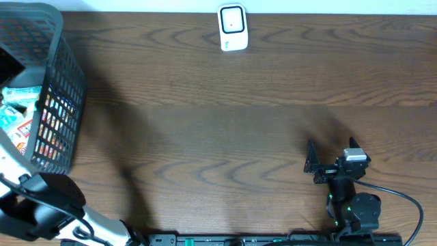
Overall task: Scan the item barcode
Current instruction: 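Move the left gripper into the grey basket and grasp a snack bag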
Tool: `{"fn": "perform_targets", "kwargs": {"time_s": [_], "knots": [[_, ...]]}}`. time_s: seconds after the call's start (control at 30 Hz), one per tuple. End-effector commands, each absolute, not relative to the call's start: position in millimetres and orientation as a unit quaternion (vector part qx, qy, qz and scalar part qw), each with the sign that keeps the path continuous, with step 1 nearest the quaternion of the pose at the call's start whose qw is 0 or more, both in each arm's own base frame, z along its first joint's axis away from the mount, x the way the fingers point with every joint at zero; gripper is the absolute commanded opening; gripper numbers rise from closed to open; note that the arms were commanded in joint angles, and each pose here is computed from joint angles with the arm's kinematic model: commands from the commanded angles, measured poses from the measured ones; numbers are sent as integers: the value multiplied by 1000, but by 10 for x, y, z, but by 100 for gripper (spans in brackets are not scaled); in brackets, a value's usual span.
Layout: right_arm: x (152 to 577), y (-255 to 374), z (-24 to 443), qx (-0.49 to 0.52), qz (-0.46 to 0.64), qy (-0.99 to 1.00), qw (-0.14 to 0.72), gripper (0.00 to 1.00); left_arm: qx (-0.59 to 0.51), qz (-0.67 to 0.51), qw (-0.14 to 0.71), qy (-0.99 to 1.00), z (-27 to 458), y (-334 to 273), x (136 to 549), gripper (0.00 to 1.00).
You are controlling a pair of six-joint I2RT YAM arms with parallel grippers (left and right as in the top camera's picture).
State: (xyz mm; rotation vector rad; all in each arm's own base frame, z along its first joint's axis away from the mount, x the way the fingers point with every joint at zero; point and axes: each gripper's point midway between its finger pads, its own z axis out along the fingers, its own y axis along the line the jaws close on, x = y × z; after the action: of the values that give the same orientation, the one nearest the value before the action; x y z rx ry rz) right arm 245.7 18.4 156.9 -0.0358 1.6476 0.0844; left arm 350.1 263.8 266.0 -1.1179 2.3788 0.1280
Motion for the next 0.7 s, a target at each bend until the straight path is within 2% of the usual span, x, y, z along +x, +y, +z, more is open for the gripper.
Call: {"fn": "perform_targets", "kwargs": {"time_s": [0.0, 0.3, 0.47, 0.67], "knots": [[2456, 167, 1563, -18, 31, 733, 679, 99, -434, 39, 204, 877, 2345, 2647, 3474, 98], [2456, 167, 1563, -18, 31, 733, 679, 99, -588, 28, 93, 803, 1655, 2680, 3369, 97], [2456, 168, 1563, -18, 31, 733, 679, 99, -652, 27, 68, 754, 1446, 2700, 3372, 98], [2456, 168, 1563, -18, 31, 733, 679, 99, -693, 86, 53, 714, 1233, 2884, 3271, 98]]}}
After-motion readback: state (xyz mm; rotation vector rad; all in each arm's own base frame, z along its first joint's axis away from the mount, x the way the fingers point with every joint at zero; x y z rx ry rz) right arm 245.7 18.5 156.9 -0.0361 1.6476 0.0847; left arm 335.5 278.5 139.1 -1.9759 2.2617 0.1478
